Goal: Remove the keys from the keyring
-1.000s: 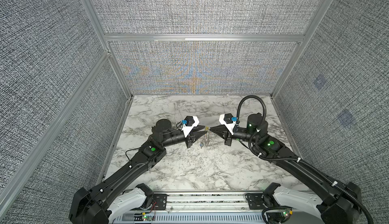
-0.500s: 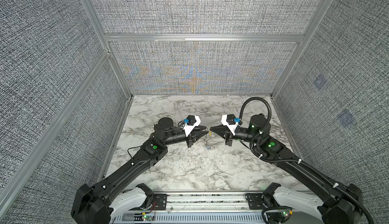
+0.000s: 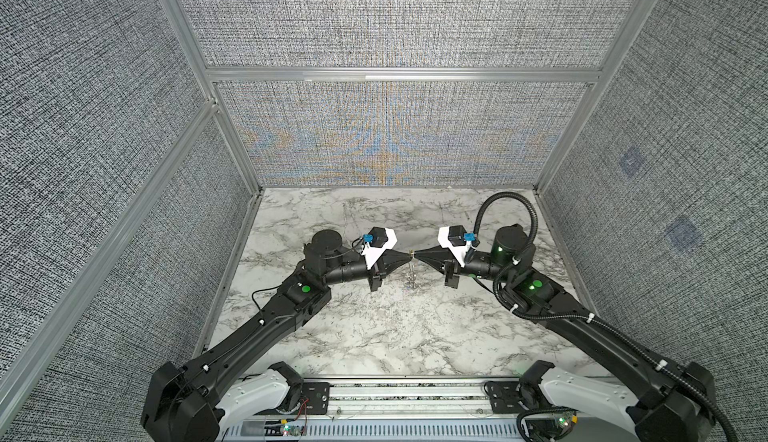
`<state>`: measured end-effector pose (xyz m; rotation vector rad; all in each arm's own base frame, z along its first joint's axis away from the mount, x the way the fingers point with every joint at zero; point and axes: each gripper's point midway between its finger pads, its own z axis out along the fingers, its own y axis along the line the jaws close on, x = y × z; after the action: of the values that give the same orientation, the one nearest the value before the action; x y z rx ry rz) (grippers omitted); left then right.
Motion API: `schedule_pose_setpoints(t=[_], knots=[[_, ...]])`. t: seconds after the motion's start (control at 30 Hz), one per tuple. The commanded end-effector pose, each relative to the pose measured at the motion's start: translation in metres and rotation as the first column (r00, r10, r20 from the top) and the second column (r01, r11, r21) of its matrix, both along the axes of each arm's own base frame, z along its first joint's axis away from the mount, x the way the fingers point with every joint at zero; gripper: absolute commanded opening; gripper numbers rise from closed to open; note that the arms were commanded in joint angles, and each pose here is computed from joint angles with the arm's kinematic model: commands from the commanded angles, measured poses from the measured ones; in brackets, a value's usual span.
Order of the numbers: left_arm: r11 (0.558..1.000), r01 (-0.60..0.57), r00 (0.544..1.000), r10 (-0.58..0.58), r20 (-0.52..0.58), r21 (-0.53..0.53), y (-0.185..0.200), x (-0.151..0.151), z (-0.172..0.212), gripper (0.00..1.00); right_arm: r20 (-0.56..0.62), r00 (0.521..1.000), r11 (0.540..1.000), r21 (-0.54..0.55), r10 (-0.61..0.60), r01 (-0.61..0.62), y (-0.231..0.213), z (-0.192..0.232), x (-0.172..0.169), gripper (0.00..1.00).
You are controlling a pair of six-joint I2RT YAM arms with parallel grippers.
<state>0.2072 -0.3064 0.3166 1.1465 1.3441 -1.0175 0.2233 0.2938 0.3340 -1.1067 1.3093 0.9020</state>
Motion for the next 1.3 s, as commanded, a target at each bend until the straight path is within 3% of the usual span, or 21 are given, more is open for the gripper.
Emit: schedule_pose_setpoints(t=[0.0, 0.07, 0.3, 0.47, 0.7, 1.27], knots=[[1.000, 0.013, 0.999, -0.013, 0.032, -0.003, -0.001, -0.001, 0.008, 0.00, 0.034, 0.998, 0.998, 0.031, -0.046, 0.045, -0.004, 0.008, 0.005, 0.11], [0.999, -0.013, 1.000, 0.012, 0.021, 0.030, 0.000, 0.003, 0.003, 0.00, 0.051, 0.994, 0.995, 0.033, -0.098, 0.097, -0.010, 0.008, 0.008, 0.28], [0.977, -0.060, 0.998, 0.062, -0.001, 0.203, 0.006, 0.014, -0.011, 0.00, 0.177, 0.951, 0.962, -0.055, -0.255, 0.268, -0.037, 0.009, 0.018, 0.41], [0.944, -0.060, 0.997, 0.070, -0.020, 0.324, 0.011, 0.016, -0.024, 0.00, 0.274, 0.917, 0.922, -0.177, -0.290, 0.344, -0.038, -0.001, 0.023, 0.41], [0.906, -0.039, 0.997, 0.062, -0.043, 0.420, 0.012, 0.021, -0.025, 0.00, 0.352, 0.885, 0.895, -0.211, -0.306, 0.393, -0.032, -0.005, 0.023, 0.39], [0.888, -0.004, 0.997, 0.042, -0.071, 0.460, 0.009, 0.023, -0.024, 0.00, 0.366, 0.899, 0.915, -0.223, -0.241, 0.336, -0.003, -0.014, 0.016, 0.22]])
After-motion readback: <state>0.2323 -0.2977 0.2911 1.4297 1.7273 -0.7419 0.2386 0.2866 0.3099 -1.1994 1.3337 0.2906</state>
